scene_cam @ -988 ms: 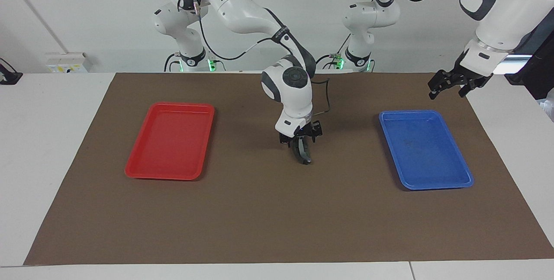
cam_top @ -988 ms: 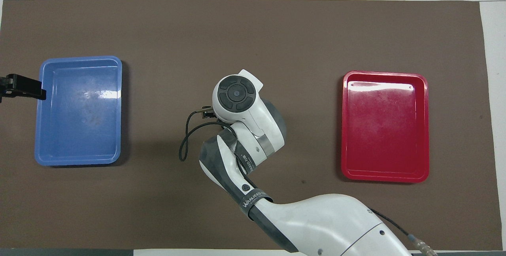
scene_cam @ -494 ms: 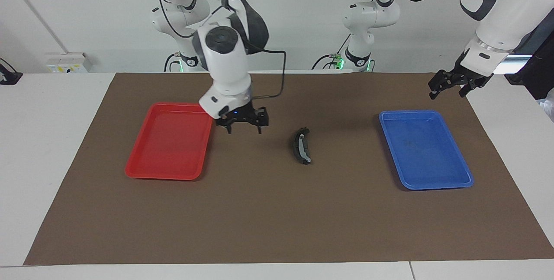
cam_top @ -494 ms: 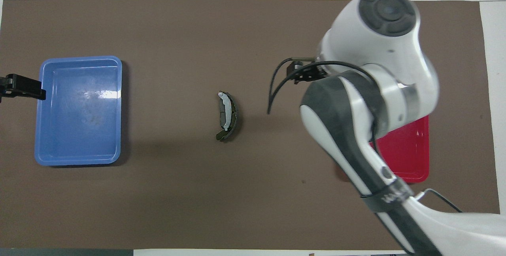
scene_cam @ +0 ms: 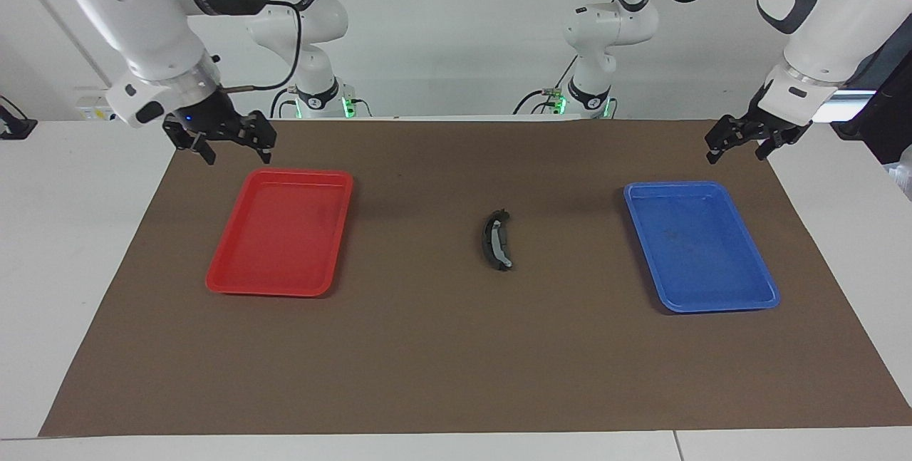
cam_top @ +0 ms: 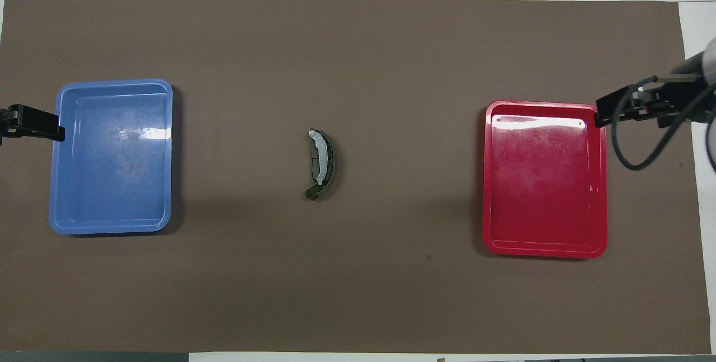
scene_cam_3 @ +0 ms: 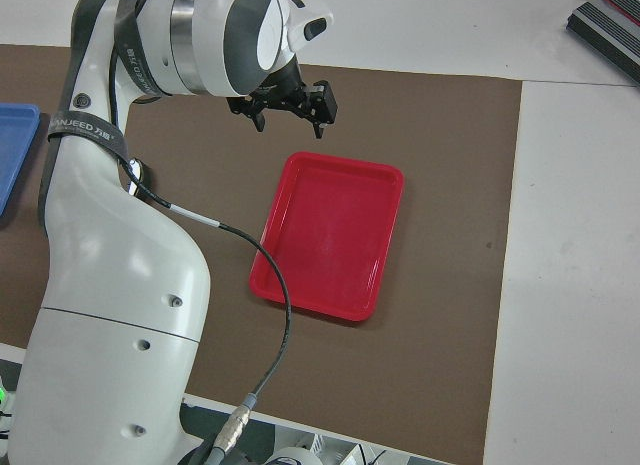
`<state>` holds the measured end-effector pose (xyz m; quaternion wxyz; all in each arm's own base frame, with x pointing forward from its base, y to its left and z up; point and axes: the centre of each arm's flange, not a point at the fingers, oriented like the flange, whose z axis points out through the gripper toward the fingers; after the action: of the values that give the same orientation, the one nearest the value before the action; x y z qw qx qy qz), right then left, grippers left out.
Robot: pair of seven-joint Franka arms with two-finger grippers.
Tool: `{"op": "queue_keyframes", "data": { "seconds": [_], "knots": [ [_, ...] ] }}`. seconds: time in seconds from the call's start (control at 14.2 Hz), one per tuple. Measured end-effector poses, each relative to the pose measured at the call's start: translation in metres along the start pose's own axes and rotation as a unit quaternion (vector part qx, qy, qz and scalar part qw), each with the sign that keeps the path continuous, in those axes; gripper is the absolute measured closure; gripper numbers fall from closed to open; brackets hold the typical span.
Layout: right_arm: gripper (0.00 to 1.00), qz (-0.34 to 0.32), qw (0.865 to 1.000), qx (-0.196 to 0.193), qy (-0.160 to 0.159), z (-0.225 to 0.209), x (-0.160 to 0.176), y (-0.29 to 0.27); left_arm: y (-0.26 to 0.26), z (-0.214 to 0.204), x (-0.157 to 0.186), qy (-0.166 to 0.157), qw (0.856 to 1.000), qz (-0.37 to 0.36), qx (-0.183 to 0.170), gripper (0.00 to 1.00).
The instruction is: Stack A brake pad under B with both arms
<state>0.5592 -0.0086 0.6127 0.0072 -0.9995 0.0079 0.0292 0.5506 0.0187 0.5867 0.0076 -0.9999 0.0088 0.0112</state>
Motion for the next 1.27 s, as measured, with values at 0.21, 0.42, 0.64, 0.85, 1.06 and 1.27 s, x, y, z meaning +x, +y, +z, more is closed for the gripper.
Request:
{"op": "queue_keyframes", "data": {
  "seconds": [0.21,0.42,0.64,0.85,1.06,1.27],
  "knots": [
    [0.00,-0.009,1.000,-0.006,-0.001,-0.003,-0.006,0.031,0.000,0.000,0.000,0.000,1.000,0.000,0.000,0.00],
    [0.00,-0.020,1.000,-0.022,-0.010,0.003,-0.013,0.033,0.000,0.000,0.000,0.000,1.000,0.000,0.000,0.00],
    [0.00,-0.020,1.000,-0.023,-0.004,0.005,-0.028,0.039,0.000,0.000,0.000,0.000,1.000,0.000,0.000,0.00],
    [0.00,-0.020,0.999,-0.025,0.001,0.006,-0.027,0.040,0.000,0.000,0.000,0.000,1.000,0.000,0.000,0.00],
    [0.00,-0.015,1.000,-0.025,0.001,0.007,-0.027,0.045,0.000,0.000,0.000,0.000,1.000,0.000,0.000,0.00],
    [0.00,-0.005,1.000,-0.024,-0.001,0.007,-0.028,0.056,0.000,0.000,0.000,0.000,1.000,0.000,0.000,0.00]
  ]
}}
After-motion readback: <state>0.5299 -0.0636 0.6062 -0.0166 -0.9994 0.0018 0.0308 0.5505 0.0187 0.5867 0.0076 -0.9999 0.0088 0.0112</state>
